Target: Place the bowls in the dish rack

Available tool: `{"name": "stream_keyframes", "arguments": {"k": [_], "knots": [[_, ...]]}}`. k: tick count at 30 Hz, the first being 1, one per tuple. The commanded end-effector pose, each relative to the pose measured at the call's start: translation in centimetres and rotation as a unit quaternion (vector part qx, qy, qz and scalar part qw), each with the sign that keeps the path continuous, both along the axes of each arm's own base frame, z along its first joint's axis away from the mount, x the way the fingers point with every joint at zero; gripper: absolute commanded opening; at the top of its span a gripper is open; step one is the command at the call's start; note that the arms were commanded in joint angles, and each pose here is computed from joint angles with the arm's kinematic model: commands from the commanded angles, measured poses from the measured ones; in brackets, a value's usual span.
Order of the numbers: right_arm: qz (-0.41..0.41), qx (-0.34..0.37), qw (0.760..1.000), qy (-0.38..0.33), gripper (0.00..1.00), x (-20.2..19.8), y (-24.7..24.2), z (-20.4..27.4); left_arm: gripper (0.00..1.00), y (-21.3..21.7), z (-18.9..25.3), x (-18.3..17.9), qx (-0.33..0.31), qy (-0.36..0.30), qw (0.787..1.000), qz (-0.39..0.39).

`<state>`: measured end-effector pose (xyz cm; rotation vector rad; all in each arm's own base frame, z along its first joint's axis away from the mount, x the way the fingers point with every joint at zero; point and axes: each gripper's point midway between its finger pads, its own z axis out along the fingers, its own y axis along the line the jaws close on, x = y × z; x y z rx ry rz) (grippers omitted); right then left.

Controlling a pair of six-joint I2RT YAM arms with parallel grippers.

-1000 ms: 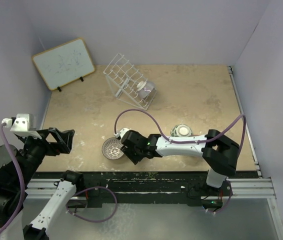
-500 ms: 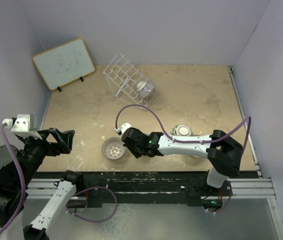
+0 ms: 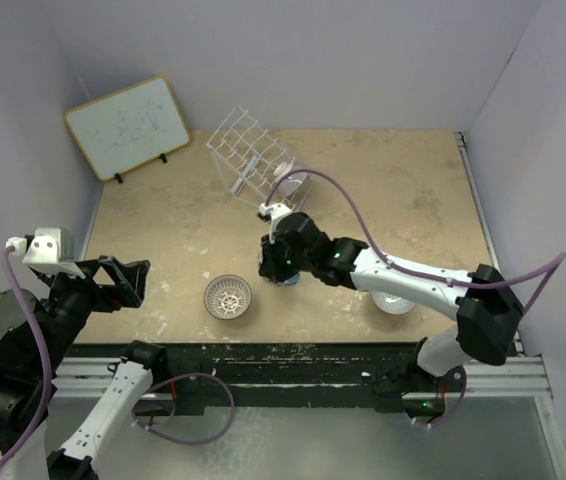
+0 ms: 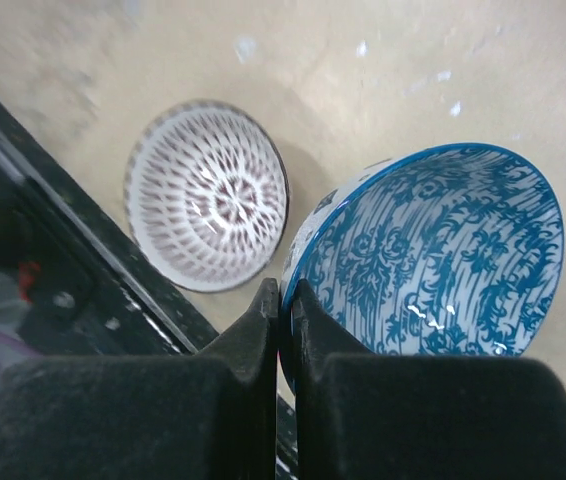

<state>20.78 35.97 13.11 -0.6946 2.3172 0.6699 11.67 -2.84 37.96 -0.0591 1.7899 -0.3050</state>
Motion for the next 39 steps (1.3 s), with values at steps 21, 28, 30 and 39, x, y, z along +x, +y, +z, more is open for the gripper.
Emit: {"name": "stream_keyframes", "arguments": {"k": [21,28,30,39], "knots": [[0.028,0.625,0.769,-0.13,0.0,14.5,-4.4,28.0,0.99,0.0,2.5,-0.2,-0.005,-0.029,1.0,-0.004],[0.015,0.685,0.713,-0.148,0.0,16.9,-5.9,29.0,0.99,0.1,2.5,-0.3,-0.003,-0.026,1.0,-0.004],[0.007,0.696,0.701,-0.153,0.0,17.5,-6.2,29.0,0.99,0.0,2.5,-0.3,-0.003,-0.025,1.0,-0.005],[-0.03,0.753,0.644,-0.132,0.0,19.6,-8.1,26.4,0.99,0.1,2.0,-0.2,0.001,-0.019,1.0,-0.006]]}}
